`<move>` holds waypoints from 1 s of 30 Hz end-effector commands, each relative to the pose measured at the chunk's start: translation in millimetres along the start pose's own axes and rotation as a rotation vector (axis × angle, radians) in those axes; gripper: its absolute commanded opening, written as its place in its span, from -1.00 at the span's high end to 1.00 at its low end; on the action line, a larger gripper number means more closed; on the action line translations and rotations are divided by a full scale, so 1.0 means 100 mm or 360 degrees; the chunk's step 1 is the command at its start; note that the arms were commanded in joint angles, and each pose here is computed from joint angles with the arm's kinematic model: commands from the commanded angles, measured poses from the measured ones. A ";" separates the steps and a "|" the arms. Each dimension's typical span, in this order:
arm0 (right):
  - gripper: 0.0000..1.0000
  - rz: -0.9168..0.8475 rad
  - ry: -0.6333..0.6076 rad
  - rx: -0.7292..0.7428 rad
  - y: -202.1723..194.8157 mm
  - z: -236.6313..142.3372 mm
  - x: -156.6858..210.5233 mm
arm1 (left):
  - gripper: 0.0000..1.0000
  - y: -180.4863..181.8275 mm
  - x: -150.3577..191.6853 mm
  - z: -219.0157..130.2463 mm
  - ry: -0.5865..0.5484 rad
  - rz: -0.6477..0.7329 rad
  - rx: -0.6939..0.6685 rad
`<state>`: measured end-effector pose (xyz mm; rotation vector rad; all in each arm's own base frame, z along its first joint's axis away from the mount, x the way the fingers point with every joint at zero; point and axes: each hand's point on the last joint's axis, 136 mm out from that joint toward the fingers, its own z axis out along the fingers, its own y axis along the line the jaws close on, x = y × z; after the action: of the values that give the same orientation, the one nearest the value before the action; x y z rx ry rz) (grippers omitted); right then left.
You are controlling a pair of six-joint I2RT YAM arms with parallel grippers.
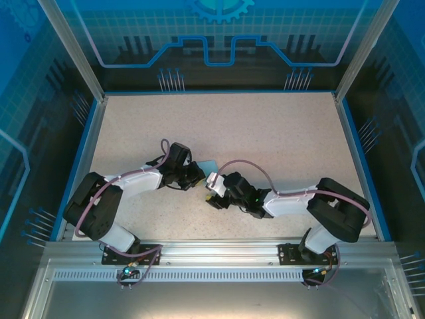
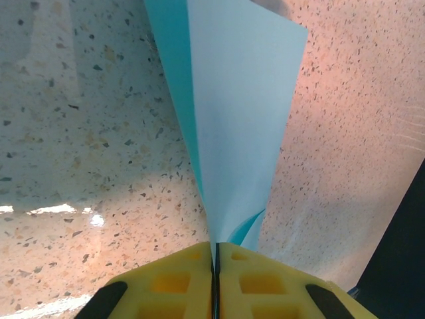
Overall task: Fold a paper plane with a square sheet of paper (pick it up from the middle)
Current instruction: Fold the wing for the fifth time at the center of the table.
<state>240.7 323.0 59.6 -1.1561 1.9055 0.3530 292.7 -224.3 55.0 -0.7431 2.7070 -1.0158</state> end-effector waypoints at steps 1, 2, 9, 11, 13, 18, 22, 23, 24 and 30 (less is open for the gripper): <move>-0.15 -0.0097 -0.0088 0.0099 -0.06 0.11 -0.18 | 0.85 -0.10 0.01 -0.08 -0.0013 -0.0016 0.0005; -0.06 -0.0112 -0.0081 0.0107 -0.07 0.14 -0.17 | 0.85 -0.10 0.00 -0.08 -0.0013 -0.0018 0.0006; 0.23 -0.0201 -0.0100 0.0157 -0.10 0.23 -0.17 | 0.85 -0.07 0.01 -0.08 -0.0009 -0.0021 -0.0016; 0.27 -0.0216 -0.0112 0.0170 -0.11 0.24 -0.18 | 0.85 -0.08 0.01 -0.08 -0.0008 -0.0020 -0.0014; 0.34 -0.0230 -0.0117 0.0174 -0.11 0.25 -0.18 | 0.85 -0.09 0.01 -0.08 -0.0006 -0.0018 -0.0009; 0.57 -0.0237 -0.0102 0.0189 -0.12 0.27 -0.15 | 0.84 -0.09 0.01 -0.09 -0.0008 -0.0020 -0.0019; 0.71 -0.0208 -0.0083 0.0153 -0.09 0.27 -0.11 | 0.68 -0.07 0.00 -0.11 -0.0021 -0.0017 -0.0037; 0.75 -0.0200 -0.0084 0.0143 -0.08 0.27 -0.11 | 0.61 -0.07 0.00 -0.12 -0.0029 -0.0012 -0.0043; 0.77 -0.0188 -0.0084 0.0133 -0.07 0.26 -0.10 | 0.55 -0.08 -0.01 -0.14 -0.0038 -0.0007 -0.0045; 0.91 -0.0054 -0.0094 0.0019 -0.02 0.25 -0.10 | 0.12 -0.08 -0.13 -0.29 -0.0145 0.0022 -0.0069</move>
<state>259.4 333.9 45.8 -1.1901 1.8167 0.2494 290.5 -214.7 64.4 -0.7595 2.7083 -0.9380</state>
